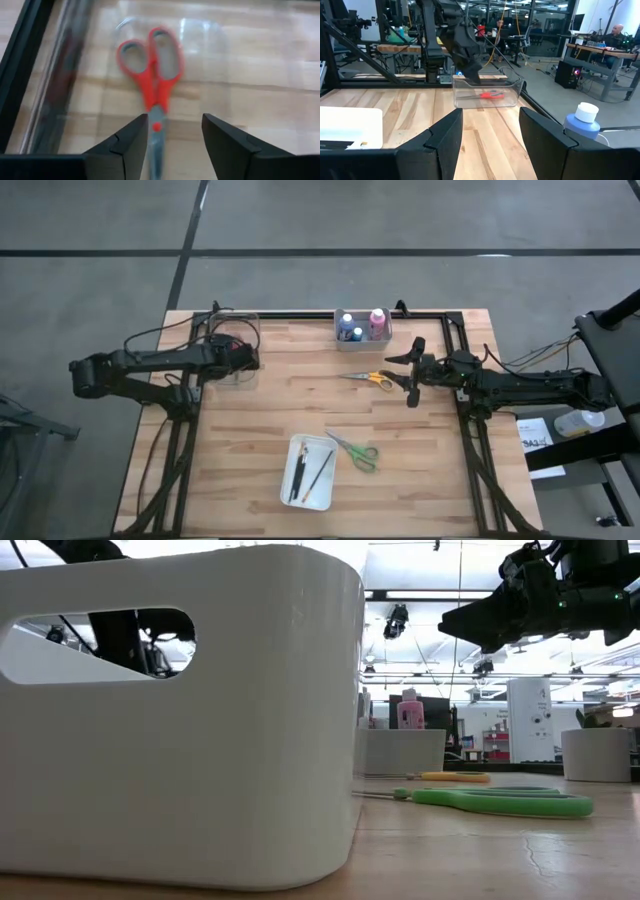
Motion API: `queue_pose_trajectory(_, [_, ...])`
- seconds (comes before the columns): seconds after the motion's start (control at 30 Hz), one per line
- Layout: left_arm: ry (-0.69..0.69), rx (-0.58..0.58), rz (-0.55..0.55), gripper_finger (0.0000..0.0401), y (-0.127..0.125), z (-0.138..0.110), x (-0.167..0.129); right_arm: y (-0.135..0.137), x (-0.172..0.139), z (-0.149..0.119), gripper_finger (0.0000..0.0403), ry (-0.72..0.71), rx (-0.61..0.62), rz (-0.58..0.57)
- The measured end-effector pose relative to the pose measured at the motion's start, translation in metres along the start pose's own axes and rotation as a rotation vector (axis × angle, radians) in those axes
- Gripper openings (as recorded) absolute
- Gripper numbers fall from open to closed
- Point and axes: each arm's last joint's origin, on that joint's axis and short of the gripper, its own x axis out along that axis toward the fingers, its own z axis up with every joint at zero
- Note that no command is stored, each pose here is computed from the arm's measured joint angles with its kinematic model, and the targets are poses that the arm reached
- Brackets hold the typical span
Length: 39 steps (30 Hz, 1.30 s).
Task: Pick & Place Paint Supplies
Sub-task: Put the yellow scissor into the transparent bin
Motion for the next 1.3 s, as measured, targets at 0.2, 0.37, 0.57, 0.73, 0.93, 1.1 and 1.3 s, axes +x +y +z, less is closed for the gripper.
queue_pose_trajectory(0.2, [-0.052,0.13,-0.132,0.0198,-0.023,0.02,-0.029,0.0,0.0,0.0,0.0193,0.0,0.0,-0.001])
queue_pose_trajectory(0.37, [-0.161,0.315,-0.376,0.0198,-0.052,0.028,-0.059,0.0,0.0,0.0,0.0193,0.0,0.0,-0.001])
queue_pose_trajectory(0.57, [-0.295,0.559,-0.889,0.0198,-0.091,0.016,-0.073,0.0,0.0,0.0,0.0193,0.0,0.0,-0.001])
queue_pose_trajectory(0.73, [-0.338,0.666,-1.047,0.0198,-0.119,0.002,-0.056,0.0,0.0,0.0,0.0193,0.0,0.0,0.0])
queue_pose_trajectory(0.93, [-0.336,0.824,-1.113,0.0198,-0.161,-0.011,-0.034,0.0,0.0,0.0,0.0193,0.0,0.0,0.0])
queue_pose_trajectory(1.1, [-0.345,0.979,-1.12,0.0198,-0.202,-0.021,-0.014,0.0,0.0,0.0,0.0193,0.0,0.0,0.0])
queue_pose_trajectory(1.3, [-0.314,1.033,-1.203,0.0198,-0.246,-0.028,0.001,0.0,0.0,0.0,0.0193,0.0,0.0,0.0])
